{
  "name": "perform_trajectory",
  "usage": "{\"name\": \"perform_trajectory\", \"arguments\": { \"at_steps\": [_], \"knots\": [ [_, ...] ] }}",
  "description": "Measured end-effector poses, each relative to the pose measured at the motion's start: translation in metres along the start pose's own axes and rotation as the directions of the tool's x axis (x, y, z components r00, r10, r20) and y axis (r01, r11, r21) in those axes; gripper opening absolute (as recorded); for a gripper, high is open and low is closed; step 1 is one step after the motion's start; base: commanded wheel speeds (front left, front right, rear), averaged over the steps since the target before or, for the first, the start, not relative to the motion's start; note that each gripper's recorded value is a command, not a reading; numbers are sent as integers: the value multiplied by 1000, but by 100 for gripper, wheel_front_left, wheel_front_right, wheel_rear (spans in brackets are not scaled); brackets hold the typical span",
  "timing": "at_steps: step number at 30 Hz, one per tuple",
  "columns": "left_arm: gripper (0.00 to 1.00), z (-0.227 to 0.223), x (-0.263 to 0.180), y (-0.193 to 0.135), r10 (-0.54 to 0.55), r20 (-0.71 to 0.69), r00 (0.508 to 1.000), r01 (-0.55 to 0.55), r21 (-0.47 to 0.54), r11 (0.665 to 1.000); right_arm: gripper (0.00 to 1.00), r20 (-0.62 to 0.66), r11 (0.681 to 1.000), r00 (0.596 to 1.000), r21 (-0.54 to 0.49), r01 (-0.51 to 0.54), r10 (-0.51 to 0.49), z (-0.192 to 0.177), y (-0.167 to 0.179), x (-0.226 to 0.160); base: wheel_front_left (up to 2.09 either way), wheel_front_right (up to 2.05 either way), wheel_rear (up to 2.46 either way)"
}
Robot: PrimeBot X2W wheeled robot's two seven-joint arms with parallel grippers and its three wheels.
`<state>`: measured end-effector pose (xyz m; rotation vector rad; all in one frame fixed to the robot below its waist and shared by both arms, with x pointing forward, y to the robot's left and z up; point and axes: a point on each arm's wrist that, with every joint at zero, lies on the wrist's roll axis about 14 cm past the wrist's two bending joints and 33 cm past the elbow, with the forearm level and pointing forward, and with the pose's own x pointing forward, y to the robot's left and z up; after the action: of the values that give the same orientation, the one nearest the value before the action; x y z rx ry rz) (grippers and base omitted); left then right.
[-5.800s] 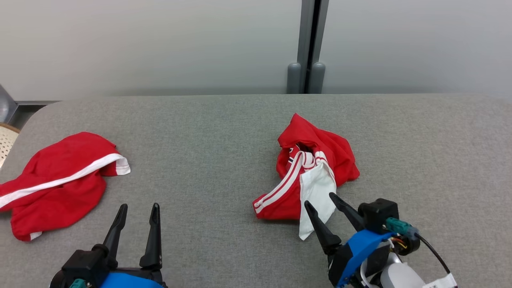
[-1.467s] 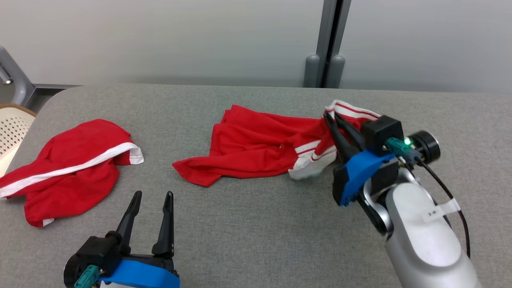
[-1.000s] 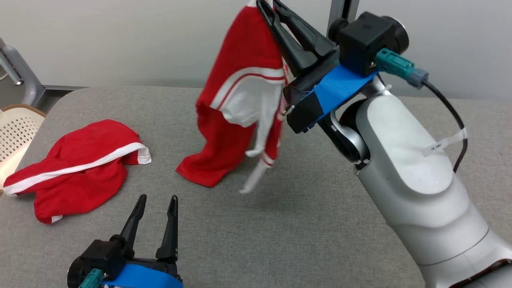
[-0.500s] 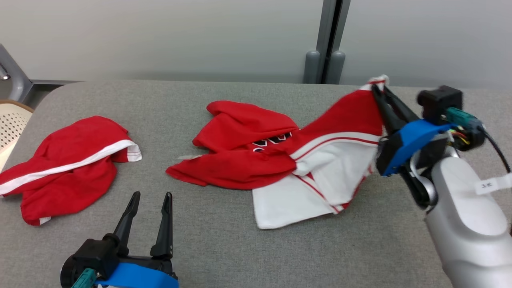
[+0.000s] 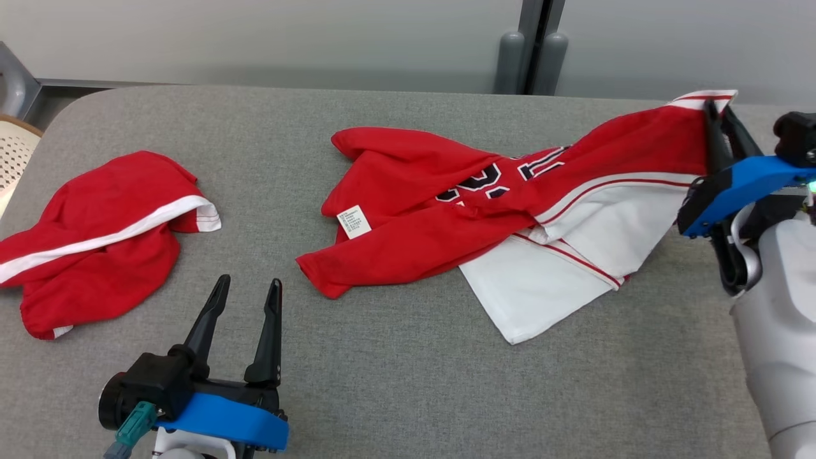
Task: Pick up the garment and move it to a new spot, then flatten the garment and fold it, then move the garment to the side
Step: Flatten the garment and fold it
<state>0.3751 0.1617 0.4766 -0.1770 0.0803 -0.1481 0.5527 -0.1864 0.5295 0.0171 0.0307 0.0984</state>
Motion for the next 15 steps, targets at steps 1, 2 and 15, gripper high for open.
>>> {"name": "perform_trajectory", "arguments": {
  "at_steps": [1,2,15],
  "knots": [
    [100,-1,0,1,3,-3,1000,-3,0,1000,100,-24,1000,1000,5,-9,9,-6,5,3,0,0,0],
    [100,-2,0,2,6,-7,1000,-6,1,1000,100,-76,1000,997,8,-22,22,-18,11,4,0,0,0],
    [100,3,-5,0,6,10,1000,-6,2,1000,100,-512,1000,859,-8,-22,15,-110,20,-53,0,0,0]
  ]
}}
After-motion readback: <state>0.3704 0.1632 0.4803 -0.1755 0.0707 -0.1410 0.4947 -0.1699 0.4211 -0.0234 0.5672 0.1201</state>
